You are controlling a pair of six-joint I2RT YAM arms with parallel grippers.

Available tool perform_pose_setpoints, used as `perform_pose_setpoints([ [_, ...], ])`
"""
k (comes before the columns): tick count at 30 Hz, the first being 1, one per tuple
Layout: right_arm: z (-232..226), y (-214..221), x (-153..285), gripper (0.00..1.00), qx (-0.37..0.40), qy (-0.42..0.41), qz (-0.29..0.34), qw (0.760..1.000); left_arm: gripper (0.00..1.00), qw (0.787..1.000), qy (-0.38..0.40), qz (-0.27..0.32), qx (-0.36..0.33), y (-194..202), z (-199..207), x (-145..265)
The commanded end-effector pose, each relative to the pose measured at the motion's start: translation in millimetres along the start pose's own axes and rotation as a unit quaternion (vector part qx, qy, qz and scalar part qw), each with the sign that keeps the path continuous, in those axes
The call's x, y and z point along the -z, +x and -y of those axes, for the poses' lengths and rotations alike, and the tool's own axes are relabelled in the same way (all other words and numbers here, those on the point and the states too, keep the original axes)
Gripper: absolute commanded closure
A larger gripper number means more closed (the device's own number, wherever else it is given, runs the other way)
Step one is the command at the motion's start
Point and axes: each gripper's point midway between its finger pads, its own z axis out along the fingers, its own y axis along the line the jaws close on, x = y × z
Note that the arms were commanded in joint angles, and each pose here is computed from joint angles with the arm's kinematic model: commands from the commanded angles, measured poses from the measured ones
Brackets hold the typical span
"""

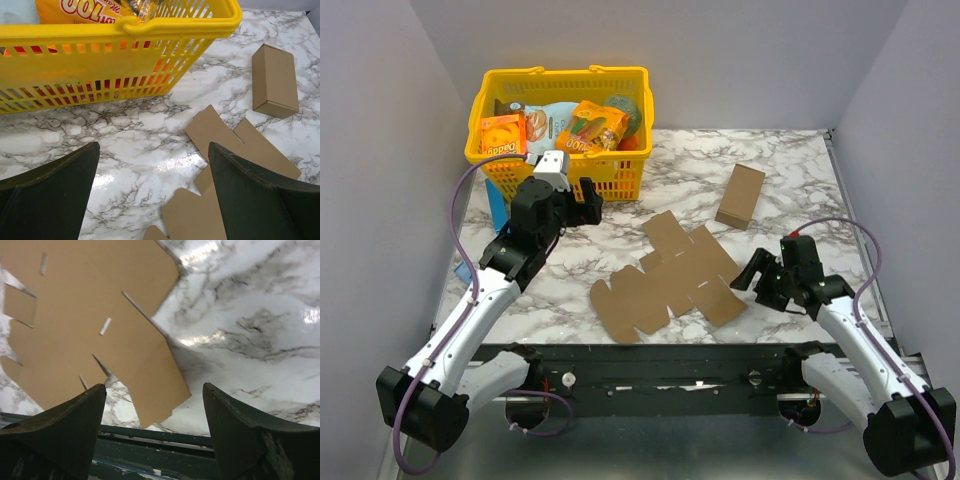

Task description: Fold the paper box

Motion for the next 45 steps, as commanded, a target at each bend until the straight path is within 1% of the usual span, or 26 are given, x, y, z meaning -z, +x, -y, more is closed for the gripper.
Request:
perform_pose_setpoints([
  [1,23,29,-9,0.15,-0.034,0.048,-0.043,0.997,0.01,1.0,0.016,0.007,0.009,-9,8,1],
  [2,26,37,-11,0.14,-0.037,0.051,-0.054,0.997,0.01,1.0,0.016,0.007,0.009,-9,8,1],
  [5,23,44,-17,0.15,-0.052,0.038,-0.063,0.996,0.01,1.0,0.017,0.008,0.01,-10,8,2],
  [11,9,44,-26,0.23,-0.09,-0.015,-0.043,0.995,0.01,1.0,0.019,0.007,0.011,-9,9,1],
  [16,3,42,-34,0.25,-0.099,-0.032,-0.04,0.994,0.01,1.0,0.023,0.004,0.012,-7,10,1],
  [18,-6,37,-36,0.29,-0.099,-0.052,-0.034,0.993,0.01,1.0,0.024,0.004,0.012,-7,11,0],
  [23,-11,36,-43,0.39,-0.097,-0.06,-0.04,0.993,0.01,0.999,0.037,0.008,0.01,-9,15,1],
  [24,-15,32,-44,0.46,-0.092,-0.073,-0.033,0.993,0.01,0.999,0.04,0.008,0.008,-9,16,1],
  [26,-20,27,-42,0.51,-0.079,-0.088,-0.022,0.993,0.01,0.999,0.049,0.009,0.007,-9,19,2],
  [27,-23,23,-41,0.56,-0.075,-0.093,-0.014,0.993,0.01,0.999,0.049,0.011,0.007,-10,19,2],
  [29,-27,17,-39,0.62,-0.059,-0.101,0.0,0.993,0.01,0.998,0.063,0.01,0.005,-10,24,3],
  [30,-32,10,-35,0.68,-0.05,-0.111,0.014,0.992,0.01,0.998,0.067,0.011,0.003,-11,25,4],
  [32,-35,1,-32,0.75,-0.039,-0.113,0.034,0.992,0.01,0.997,0.079,0.013,0.002,-12,29,5],
  [33,-40,-4,-30,0.85,-0.031,-0.122,0.044,0.991,0.01,0.996,0.083,0.013,0.001,-12,31,6],
  [36,-60,-20,-19,0.93,0.007,-0.157,0.067,0.985,0.01,0.994,0.106,0.013,-0.004,-14,39,8],
  [37,-72,-29,-11,0.94,0.033,-0.171,0.079,0.981,0.01,0.993,0.116,0.016,-0.007,-17,42,10],
  [39,-86,-36,1,1.0,0.063,-0.192,0.082,0.976,0.01,0.989,0.149,0.016,-0.011,-18,52,16],
  [40,-91,-41,6,1.0,0.084,-0.198,0.09,0.972,0.01,0.986,0.164,0.021,-0.015,-22,56,20],
  [41,-107,-49,19,1.0,0.103,-0.221,0.1,0.965,0.01,0.983,0.179,0.026,-0.016,-25,60,23],
  [42,-111,-50,25,1.0,0.115,-0.224,0.099,0.963,0.01,0.981,0.192,0.029,-0.015,-28,61,26],
  [43,-117,-55,34,1.0,0.139,-0.231,0.106,0.957,0.01,0.974,0.223,0.027,-0.018,-28,69,33],
  [44,-133,-59,50,1.0,0.162,-0.257,0.109,0.946,0.01,0.97,0.241,0.034,-0.012,-33,73,37],
  [45,-137,-59,57,1.0,0.176,-0.261,0.104,0.944,0.01,0.967,0.253,0.035,-0.008,-34,75,39],
])
